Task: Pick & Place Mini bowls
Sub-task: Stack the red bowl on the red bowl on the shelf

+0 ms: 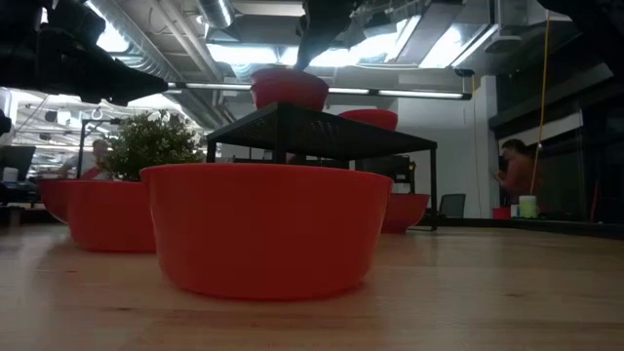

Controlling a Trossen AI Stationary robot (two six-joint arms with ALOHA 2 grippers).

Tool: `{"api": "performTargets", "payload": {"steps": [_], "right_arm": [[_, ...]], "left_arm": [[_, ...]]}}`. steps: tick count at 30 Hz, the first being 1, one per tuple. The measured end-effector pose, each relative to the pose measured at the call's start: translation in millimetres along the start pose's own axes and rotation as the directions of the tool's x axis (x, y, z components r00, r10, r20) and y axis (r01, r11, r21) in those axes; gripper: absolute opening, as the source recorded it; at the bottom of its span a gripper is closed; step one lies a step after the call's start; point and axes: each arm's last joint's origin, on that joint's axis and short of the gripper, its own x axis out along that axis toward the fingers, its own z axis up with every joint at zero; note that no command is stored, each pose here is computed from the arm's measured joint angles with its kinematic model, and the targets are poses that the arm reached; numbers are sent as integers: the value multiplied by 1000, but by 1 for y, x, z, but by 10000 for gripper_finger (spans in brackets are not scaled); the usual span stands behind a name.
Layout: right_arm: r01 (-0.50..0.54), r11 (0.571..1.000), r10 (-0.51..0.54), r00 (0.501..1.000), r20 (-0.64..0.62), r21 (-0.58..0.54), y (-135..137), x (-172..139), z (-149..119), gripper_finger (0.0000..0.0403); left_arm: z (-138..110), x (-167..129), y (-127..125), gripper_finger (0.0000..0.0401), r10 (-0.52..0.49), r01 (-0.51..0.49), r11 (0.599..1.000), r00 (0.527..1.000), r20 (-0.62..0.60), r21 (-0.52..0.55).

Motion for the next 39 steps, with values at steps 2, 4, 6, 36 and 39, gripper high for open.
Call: {"api": "performTargets", "payload": {"steps": [2, 4, 6, 36, 39], "right_arm": [[0, 1000, 0, 1000, 0, 0, 0, 0, 0, 145], [-1, 1000, 1, 1000, 0, 1, 1, 0, 0, 145], [-1, 1000, 1, 1000, 0, 2, 1, 0, 0, 145], [-69, 982, 50, 993, 110, 173, 49, -43, 21, 145], [-82, 961, 59, 994, 95, 264, 52, -42, 21, 145]], "left_arm": [[0, 0, 0, 88, 0, 0, 1000, 1000, 0, 0], [0, 0, 0, 88, 0, 0, 1000, 1000, 0, 0], [0, 0, 0, 88, 0, 0, 1000, 1000, 0, 0], [0, 0, 0, 88, 0, 0, 1000, 1000, 0, 0], [0, 0, 0, 88, 0, 0, 1000, 1000, 0, 0]]}}
